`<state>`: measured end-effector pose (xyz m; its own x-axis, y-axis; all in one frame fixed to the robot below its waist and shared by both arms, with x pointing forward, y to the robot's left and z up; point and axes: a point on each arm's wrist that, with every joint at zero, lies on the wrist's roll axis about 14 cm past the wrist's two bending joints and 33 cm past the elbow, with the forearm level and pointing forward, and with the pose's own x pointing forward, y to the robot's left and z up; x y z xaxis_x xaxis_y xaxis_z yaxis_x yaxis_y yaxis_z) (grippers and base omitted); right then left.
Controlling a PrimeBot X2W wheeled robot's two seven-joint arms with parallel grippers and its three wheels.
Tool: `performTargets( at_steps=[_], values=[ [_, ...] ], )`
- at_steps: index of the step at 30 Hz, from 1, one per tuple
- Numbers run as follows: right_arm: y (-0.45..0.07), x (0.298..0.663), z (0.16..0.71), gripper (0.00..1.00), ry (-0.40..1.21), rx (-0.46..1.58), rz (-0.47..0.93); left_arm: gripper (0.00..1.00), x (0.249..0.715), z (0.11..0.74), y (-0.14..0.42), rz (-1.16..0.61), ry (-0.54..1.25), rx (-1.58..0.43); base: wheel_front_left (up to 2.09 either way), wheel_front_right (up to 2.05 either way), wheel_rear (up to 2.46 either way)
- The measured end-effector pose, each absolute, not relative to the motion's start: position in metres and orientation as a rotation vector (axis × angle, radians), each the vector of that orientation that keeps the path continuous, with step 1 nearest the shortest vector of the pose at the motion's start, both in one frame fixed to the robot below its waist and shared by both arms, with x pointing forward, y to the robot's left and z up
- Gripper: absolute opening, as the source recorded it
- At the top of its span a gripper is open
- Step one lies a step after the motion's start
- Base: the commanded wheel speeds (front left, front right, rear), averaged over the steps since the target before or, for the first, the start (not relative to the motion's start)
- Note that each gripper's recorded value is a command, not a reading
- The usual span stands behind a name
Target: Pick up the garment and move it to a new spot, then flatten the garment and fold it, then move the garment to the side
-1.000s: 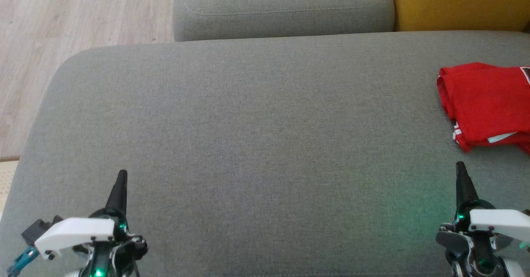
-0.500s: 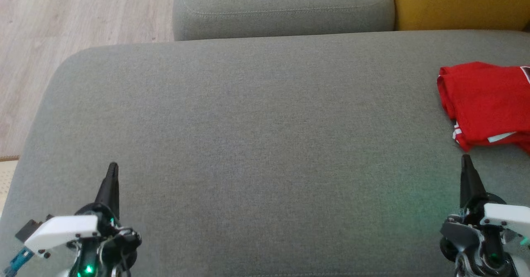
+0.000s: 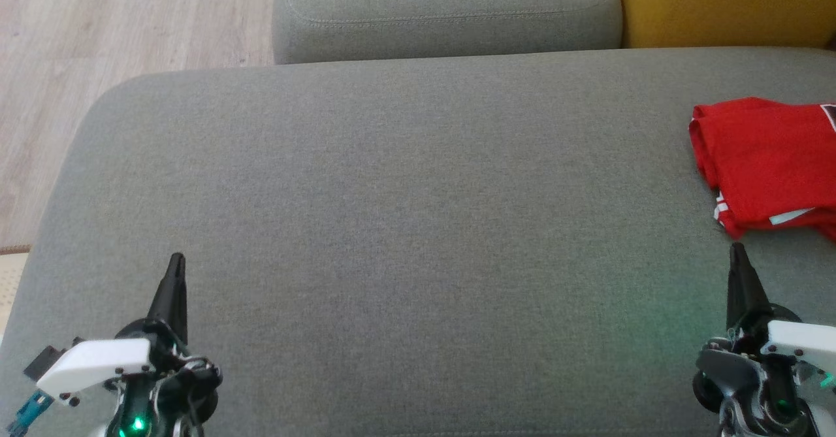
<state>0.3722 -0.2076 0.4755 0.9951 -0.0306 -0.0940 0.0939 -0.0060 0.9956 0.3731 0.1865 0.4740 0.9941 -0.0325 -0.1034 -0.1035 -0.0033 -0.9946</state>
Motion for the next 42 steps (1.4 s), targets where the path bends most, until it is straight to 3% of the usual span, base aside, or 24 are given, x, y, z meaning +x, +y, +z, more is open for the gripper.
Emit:
performTargets(
  at_steps=[42],
  values=[
    [-0.2077,0.3722,0.4755,0.00,0.050,1.574,-0.098,0.00,0.3730,0.4742,0.1914,0.068,0.093,-1.579,0.00,0.00,0.00]
  ],
)
